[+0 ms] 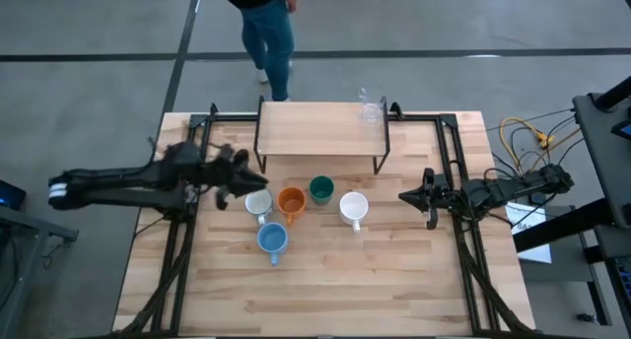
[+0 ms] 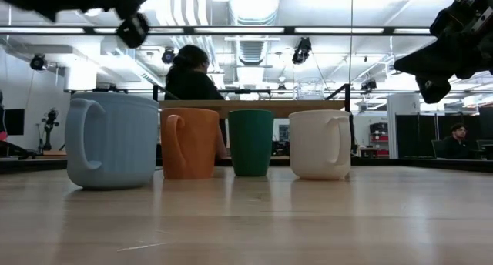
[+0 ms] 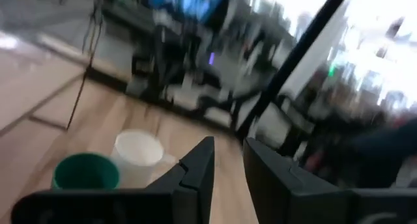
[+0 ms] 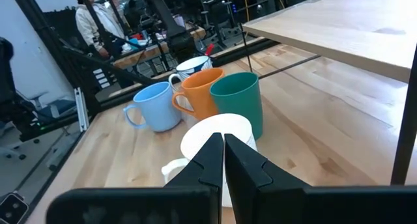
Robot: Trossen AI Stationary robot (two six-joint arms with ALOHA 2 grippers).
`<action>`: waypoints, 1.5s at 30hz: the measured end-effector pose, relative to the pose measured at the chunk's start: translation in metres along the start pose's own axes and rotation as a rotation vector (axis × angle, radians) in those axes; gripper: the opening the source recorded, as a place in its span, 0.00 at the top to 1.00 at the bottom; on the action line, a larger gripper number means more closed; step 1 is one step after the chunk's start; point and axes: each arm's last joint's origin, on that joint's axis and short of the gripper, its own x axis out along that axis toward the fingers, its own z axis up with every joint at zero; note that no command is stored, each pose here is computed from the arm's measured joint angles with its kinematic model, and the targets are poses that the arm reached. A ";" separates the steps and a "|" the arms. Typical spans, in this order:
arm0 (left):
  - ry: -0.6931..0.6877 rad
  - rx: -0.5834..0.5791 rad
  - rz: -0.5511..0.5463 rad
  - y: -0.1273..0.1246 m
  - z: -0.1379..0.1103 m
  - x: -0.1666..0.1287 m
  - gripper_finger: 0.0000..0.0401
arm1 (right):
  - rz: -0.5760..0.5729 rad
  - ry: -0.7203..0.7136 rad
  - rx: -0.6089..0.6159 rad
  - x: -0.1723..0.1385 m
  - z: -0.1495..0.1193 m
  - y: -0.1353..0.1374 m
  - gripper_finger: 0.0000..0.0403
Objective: Stack small to large cups/mugs on shelf
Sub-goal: Put the white mug on the shelf
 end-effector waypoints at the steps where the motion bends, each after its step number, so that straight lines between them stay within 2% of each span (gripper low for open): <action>1: 0.047 0.014 0.006 -0.001 0.006 0.007 0.83 | 0.001 0.000 0.000 0.000 0.000 0.000 0.98; 7: 0.326 0.095 0.057 -0.006 0.037 0.037 0.83 | 0.001 0.000 0.007 0.000 0.000 0.000 0.98; 12: 0.448 0.162 0.077 -0.011 0.061 0.053 0.83 | 0.002 0.000 0.015 0.000 0.000 0.000 0.98; 20: 0.704 0.172 0.136 -0.013 0.074 0.068 0.83 | 0.006 0.001 0.015 0.000 0.000 0.000 0.98; 30: 0.975 0.168 0.154 -0.012 0.060 0.084 0.83 | 0.005 0.001 0.015 0.000 0.000 0.000 0.98; 36: 1.014 0.186 0.177 -0.012 0.053 0.091 0.83 | 0.005 0.001 0.015 0.000 0.000 0.000 0.98; 45: 1.091 0.273 0.235 -0.009 0.041 0.100 0.83 | 0.006 0.001 0.015 0.000 0.000 0.000 0.98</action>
